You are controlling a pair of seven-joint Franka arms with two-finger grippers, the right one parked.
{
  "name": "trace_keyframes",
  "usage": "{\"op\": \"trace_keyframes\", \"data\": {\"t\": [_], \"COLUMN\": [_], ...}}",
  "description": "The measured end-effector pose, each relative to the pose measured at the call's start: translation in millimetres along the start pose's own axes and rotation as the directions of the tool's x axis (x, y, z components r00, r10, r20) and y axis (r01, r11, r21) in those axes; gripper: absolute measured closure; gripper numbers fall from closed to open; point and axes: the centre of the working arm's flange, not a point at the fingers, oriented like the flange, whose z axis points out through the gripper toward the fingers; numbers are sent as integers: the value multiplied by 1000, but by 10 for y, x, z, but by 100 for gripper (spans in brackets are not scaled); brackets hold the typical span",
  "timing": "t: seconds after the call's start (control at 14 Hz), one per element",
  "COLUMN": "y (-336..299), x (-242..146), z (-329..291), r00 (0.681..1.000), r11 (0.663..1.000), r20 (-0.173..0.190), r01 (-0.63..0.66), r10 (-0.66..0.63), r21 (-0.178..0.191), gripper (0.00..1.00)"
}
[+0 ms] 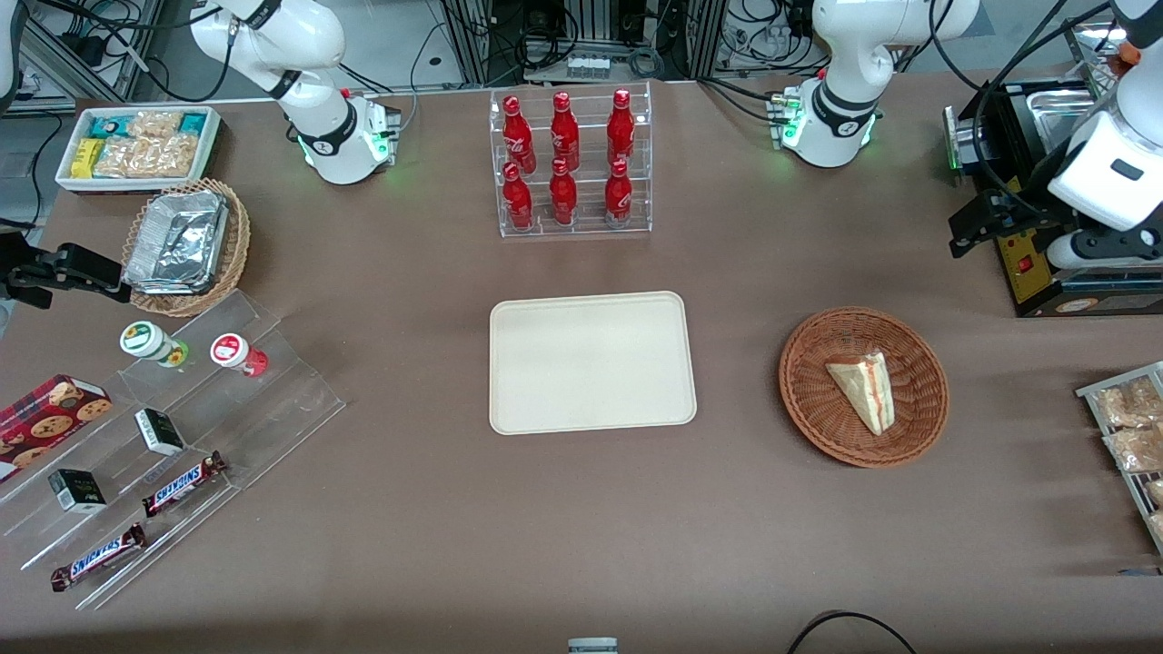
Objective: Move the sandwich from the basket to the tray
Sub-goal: 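Move the left gripper over the wicker basket above the sandwich, then lower the open left gripper and close it on the wrapped sandwich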
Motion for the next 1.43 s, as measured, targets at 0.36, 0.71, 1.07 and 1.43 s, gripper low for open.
{"op": "trace_keyframes", "data": {"t": [0.36,0.71,1.07,1.43], "y": [-4,-22,4,-19], "x": [124,429,593,457], "z": [86,604,1573,2277], "r00": [1000,998,997,989], "r11": [1000,1000,997,989], "r20": [14,56,42,33], "r01": [-2,2,69,143], "r10": [2,-4,-70,-144], "r21": [1,25,25,24], "gripper": [0,0,0,0]}}
